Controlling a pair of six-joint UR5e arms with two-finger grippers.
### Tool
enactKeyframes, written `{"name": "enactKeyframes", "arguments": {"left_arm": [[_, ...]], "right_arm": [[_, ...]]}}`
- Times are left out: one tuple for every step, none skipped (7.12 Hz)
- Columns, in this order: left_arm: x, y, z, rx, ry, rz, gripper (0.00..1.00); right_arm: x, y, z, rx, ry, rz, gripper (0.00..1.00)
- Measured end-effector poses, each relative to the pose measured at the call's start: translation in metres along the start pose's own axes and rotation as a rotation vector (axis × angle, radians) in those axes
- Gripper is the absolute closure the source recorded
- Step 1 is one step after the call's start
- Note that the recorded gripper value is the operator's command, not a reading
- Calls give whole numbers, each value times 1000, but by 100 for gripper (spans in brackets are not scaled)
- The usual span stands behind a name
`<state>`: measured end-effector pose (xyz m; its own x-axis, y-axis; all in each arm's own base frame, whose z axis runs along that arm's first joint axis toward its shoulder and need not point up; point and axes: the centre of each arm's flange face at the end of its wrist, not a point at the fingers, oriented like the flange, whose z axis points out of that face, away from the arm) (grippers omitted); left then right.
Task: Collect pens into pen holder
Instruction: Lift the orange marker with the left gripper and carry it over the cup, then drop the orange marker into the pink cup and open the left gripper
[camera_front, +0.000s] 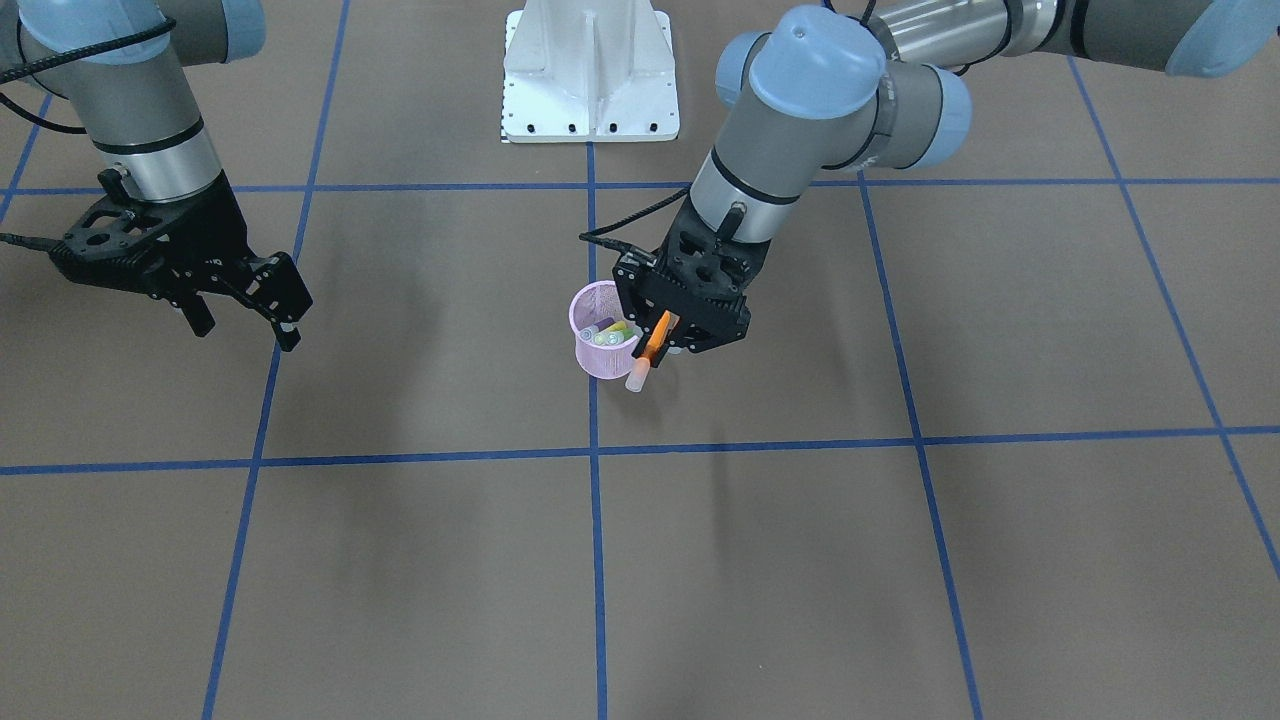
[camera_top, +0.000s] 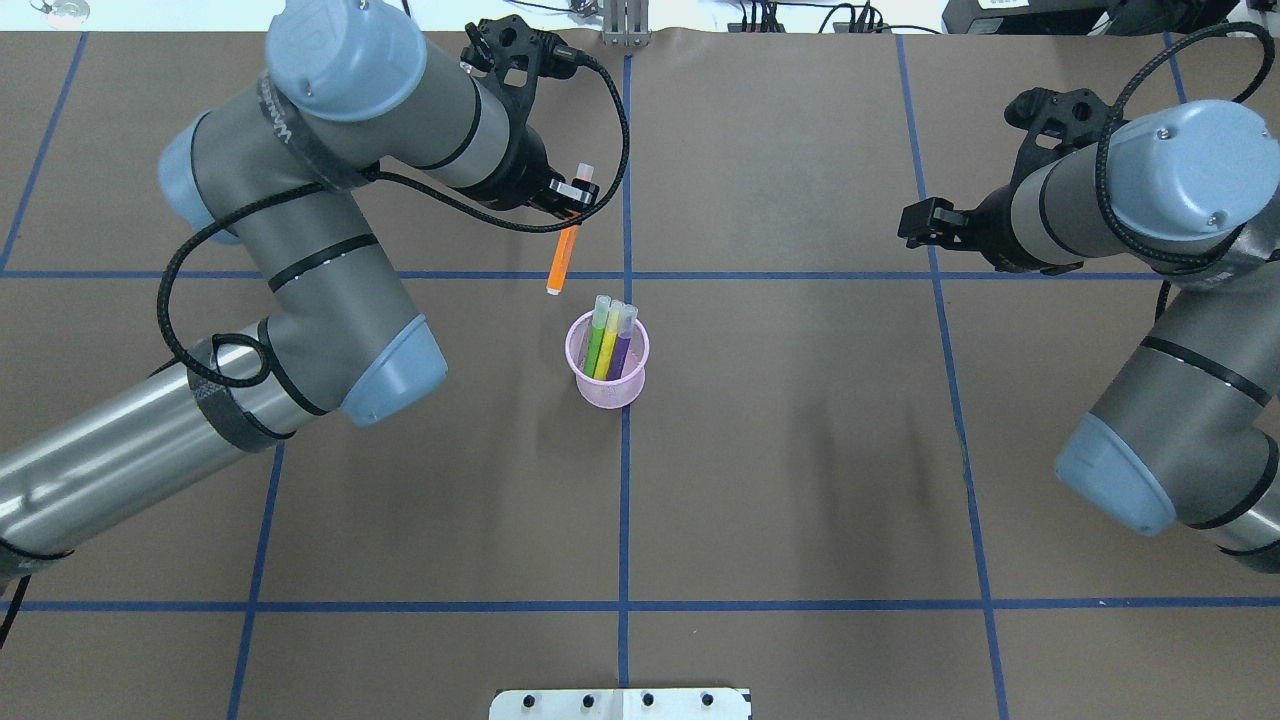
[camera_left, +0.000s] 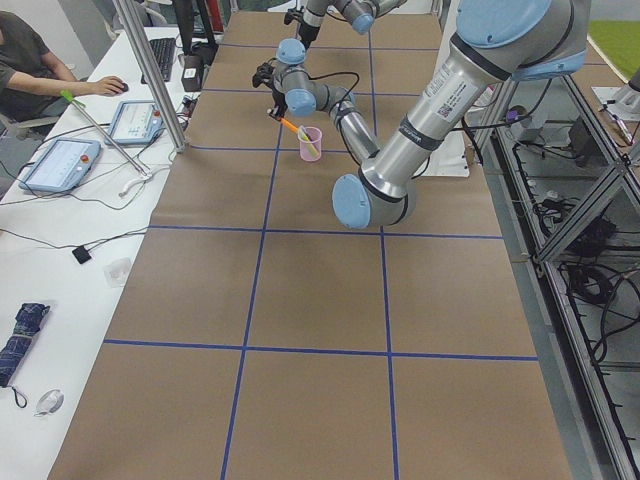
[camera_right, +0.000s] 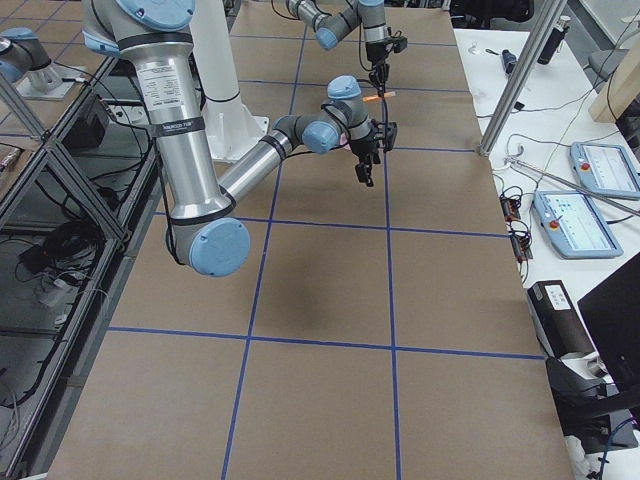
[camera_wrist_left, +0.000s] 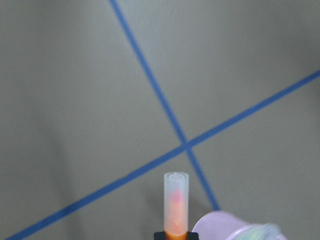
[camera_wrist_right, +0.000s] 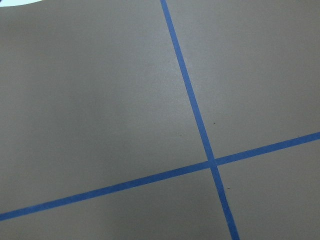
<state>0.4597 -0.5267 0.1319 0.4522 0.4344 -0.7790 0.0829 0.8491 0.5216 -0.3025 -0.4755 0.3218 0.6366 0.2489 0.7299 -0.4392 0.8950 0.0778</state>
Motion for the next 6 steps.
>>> {"name": "enactKeyframes", "arguments": {"left_arm": [[13, 13, 7, 61, 16, 1, 100], [22, 23, 13, 84, 26, 7, 100], [27, 28, 15, 92, 33, 10, 100], [32, 31, 16, 93, 39, 9, 100], [35, 37, 20, 85, 43, 13, 100], [37, 46, 25, 72, 45, 21, 100]], "right_arm": [[0, -1, 0, 1, 0, 1, 0], [0, -1, 0, 1, -1, 1, 0], [0, -1, 0, 1, 0, 1, 0], [0, -1, 0, 2, 0, 2, 0], [0, -2, 0, 2, 0, 2, 0], [0, -1, 1, 1, 2, 2, 0]]}}
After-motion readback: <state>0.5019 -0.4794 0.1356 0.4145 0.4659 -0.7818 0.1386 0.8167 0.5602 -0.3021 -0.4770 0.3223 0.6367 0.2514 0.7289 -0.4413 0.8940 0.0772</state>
